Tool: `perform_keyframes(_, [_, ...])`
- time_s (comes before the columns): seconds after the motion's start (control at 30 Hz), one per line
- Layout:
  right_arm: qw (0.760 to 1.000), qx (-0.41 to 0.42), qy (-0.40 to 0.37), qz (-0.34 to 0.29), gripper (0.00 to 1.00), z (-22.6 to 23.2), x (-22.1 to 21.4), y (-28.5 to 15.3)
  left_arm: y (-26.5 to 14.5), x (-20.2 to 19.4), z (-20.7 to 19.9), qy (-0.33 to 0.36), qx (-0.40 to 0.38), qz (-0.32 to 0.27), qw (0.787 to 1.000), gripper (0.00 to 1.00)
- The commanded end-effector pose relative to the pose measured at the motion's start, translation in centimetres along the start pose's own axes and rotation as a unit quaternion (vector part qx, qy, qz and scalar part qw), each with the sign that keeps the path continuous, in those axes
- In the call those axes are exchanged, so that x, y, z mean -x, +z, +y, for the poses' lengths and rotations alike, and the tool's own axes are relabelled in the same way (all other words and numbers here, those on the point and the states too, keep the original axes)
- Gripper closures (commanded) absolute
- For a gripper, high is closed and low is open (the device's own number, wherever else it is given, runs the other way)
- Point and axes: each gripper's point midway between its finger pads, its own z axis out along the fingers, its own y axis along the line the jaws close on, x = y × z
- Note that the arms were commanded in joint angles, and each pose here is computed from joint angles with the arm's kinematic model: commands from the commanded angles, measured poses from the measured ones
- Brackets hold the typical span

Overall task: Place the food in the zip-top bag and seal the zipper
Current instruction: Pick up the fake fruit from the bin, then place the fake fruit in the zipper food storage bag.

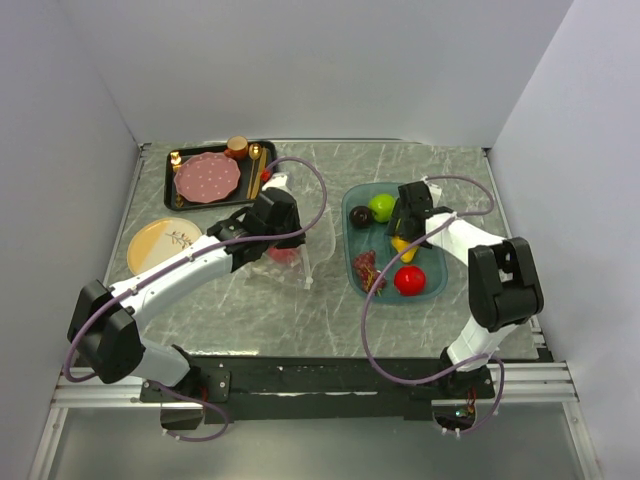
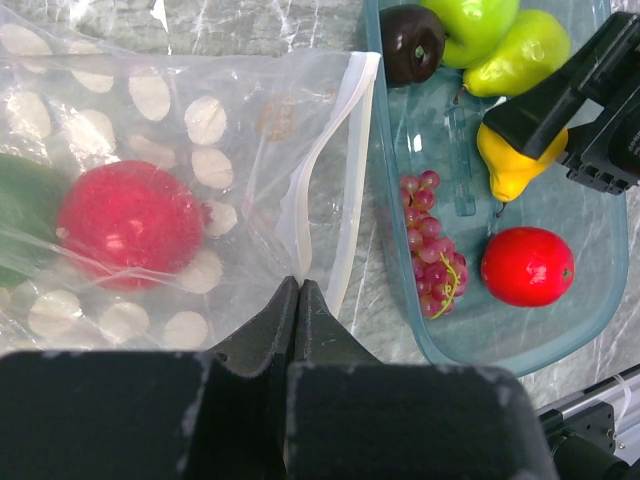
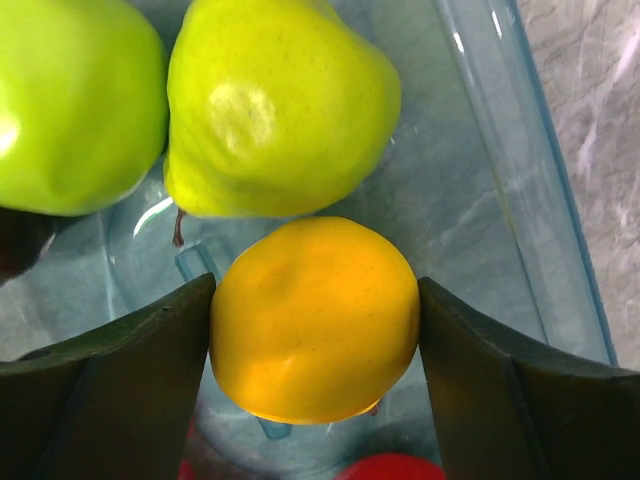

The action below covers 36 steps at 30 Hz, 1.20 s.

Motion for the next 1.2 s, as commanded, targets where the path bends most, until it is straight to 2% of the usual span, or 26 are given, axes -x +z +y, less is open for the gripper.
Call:
perform_keyframes(0.0, [1.0, 0.016, 0.003, -0.014, 0.3, 0.2, 0.9, -1.4, -0.1, 0.7, -0.6, 0.0, -0.013, -0.014, 1.0, 0.99])
perform_keyframes(0.03, [1.0, 0.017, 0.003, -0.013, 0.34, 0.2, 0.9, -1.4, -0.1, 0.7, -0.6, 0.0, -0.014, -0.014, 1.0, 0.99])
perform_keyframes(0.07, [1.0, 0.02, 0.003, -0.01, 0.44, 0.2, 0.7, -1.4, -0.2, 0.7, -0.6, 0.002, -0.015, -0.013, 1.0, 0.99])
perform_keyframes(0.13, [1.0, 0.023, 0.008, -0.014, 0.5, 0.3, 0.8, -1.6, -0.3, 0.8, -0.6, 0.001, -0.015, -0.015, 1.0, 0.99])
perform_keyframes(0.17, [1.0, 0.025, 0.008, -0.013, 0.57, 0.3, 0.7, -1.7, -0.4, 0.8, -0.6, 0.001, -0.016, -0.016, 1.0, 0.99])
perform_keyframes(0.3, [0.998, 0.053, 0.016, -0.027, 0.62, 0.8, 1.6, -3.7, -0.5, 0.7, -0.5, 0.002, -0.013, -0.017, 1.0, 0.99])
perform_keyframes(0.47, [0.995, 0.078, 0.029, -0.062, 0.62, 0.8, 3.6, -7.3, -0.3, 0.8, -0.6, 0.001, -0.014, -0.015, 1.0, 0.99])
perform_keyframes(0.57, [0.987, 0.14, 0.043, -0.071, 0.62, 2.3, 4.2, -10.2, -0.3, 0.9, -0.8, 0.002, -0.018, -0.017, 1.0, 0.99])
perform_keyframes(0.7, [0.961, 0.252, 0.086, -0.078, 0.6, 6.2, 3.8, -13.4, -0.1, 0.9, -0.9, 0.001, -0.018, -0.013, 1.0, 0.99])
perform_keyframes(0.8, [0.932, 0.344, 0.101, -0.059, 0.59, 11.0, 2.4, -15.8, 0.1, 0.7, -1.4, -0.001, -0.027, -0.008, 1.0, 0.99])
perform_keyframes(0.87, [0.921, 0.375, 0.099, -0.036, 0.59, 13.8, 1.0, -17.0, 0.2, 0.9, -1.5, -0.004, -0.03, -0.009, 1.0, 0.99])
perform_keyframes(1.1, [0.891, 0.441, 0.111, 0.002, 0.59, 20.7, -0.9, -17.2, -0.1, 1.3, -1.6, -0.003, -0.026, -0.015, 1.0, 0.99])
perform_keyframes(1.17, [0.894, 0.433, 0.113, 0.014, 0.58, 21.6, -1.4, -16.4, -0.4, 1.4, -1.6, -0.005, -0.03, -0.019, 0.999, 0.99])
